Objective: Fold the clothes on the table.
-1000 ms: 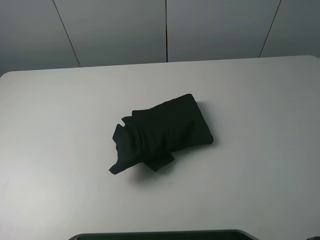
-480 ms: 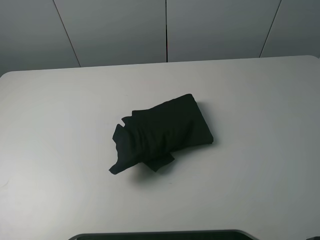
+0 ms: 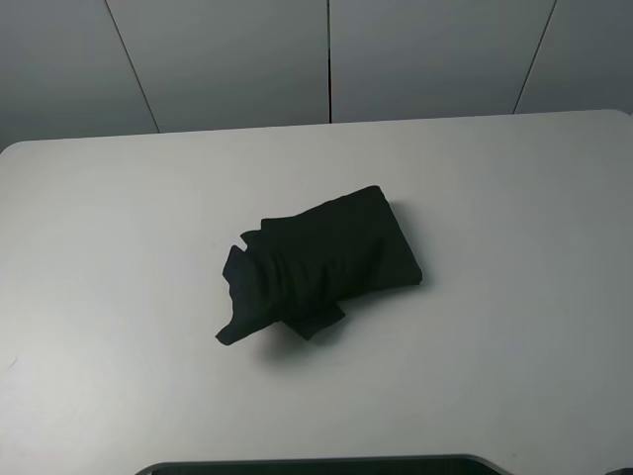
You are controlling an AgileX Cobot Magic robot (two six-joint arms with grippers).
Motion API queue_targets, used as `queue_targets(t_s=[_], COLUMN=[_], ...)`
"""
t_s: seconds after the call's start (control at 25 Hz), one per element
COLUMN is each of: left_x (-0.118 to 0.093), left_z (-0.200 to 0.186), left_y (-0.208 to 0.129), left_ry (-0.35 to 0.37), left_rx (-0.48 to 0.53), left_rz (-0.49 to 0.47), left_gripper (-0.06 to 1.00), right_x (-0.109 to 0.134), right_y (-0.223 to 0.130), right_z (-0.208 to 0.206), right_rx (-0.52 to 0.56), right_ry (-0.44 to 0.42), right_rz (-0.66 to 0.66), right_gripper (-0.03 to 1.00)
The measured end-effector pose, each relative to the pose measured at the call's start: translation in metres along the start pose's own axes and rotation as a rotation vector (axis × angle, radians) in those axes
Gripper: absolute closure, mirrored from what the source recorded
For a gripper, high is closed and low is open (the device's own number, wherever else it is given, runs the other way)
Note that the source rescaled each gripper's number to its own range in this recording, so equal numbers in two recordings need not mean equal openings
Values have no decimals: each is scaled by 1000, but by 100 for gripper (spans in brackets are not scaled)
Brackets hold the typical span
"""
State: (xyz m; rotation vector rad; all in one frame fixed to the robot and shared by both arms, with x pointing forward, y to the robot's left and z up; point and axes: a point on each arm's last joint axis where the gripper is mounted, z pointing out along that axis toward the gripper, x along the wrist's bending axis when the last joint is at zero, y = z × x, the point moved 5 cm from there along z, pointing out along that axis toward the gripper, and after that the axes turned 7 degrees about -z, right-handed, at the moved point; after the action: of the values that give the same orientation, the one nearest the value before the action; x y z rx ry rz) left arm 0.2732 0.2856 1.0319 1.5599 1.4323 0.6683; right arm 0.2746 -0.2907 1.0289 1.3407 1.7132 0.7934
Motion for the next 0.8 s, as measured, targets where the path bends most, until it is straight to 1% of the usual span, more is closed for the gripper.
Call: queue_targets(t_s=[0.8], left_x=[0], left_z=[0], left_y=[0], left_ry=[1], left_rx=[0], left_rz=[3], left_gripper=[-5], right_x=[0], right_y=[0], right_z=[0], right_rx=[0], right_ry=[0], right_rz=[2], right_gripper=[-3])
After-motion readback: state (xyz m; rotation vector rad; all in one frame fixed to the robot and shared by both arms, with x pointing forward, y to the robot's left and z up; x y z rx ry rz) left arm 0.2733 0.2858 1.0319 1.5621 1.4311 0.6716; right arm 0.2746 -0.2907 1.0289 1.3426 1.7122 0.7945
